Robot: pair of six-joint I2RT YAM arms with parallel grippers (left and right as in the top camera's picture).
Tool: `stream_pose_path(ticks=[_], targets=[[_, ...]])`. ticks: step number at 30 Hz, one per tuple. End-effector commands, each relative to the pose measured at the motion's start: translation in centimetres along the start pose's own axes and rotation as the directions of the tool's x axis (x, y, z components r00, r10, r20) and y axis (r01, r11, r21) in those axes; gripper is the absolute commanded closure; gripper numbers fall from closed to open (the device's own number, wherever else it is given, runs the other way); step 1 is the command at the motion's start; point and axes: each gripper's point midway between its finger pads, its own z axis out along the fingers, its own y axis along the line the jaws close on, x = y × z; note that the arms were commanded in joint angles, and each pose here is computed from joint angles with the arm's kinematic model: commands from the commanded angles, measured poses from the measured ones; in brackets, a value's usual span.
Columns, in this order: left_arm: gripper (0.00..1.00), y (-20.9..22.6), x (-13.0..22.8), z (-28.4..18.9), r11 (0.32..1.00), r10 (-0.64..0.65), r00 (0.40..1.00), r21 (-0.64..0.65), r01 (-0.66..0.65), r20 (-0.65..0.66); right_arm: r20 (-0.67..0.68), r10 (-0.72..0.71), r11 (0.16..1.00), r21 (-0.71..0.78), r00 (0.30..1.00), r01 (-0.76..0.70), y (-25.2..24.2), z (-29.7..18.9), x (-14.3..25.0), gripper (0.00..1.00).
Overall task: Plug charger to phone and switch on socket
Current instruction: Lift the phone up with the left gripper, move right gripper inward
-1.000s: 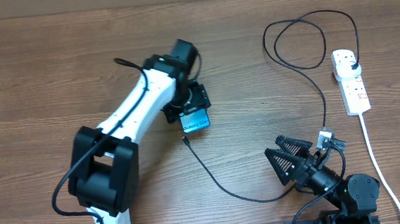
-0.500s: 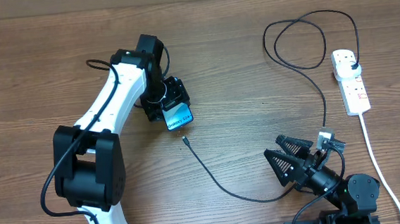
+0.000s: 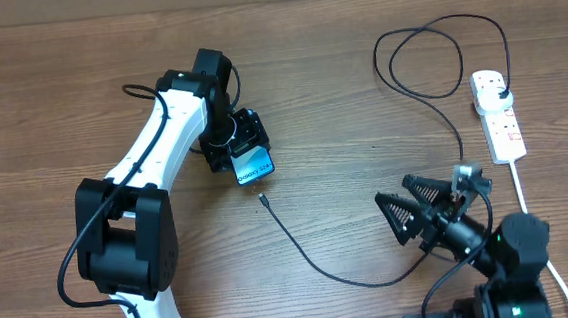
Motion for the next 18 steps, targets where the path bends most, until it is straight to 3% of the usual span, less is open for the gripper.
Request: stream_pose_path(ticks=[1,9,18], targets=[[0.95,-0.3,-1.0,-0.8,1.0,0.012,1.0,0.013,-0.012,0.028,-0.049,-0.098,0.995,0.017,0.994,0.099,0.2,0.8,-1.2,0.01],[0.96,1.2,-1.8,-1.3,0.999,-0.031,0.999,0.011,0.031,0.028,-0.178,-0.172,0.981,0.055,0.969,0.184,1.6,4.2,-1.3,0.01],[0.96,2.7,-2.0,-1.8,0.999,-0.036,0.999,-0.002,0.036,0.01,-0.357,-0.29,0.936,0.089,0.888,0.341,3.2,8.8,4.6,0.01]])
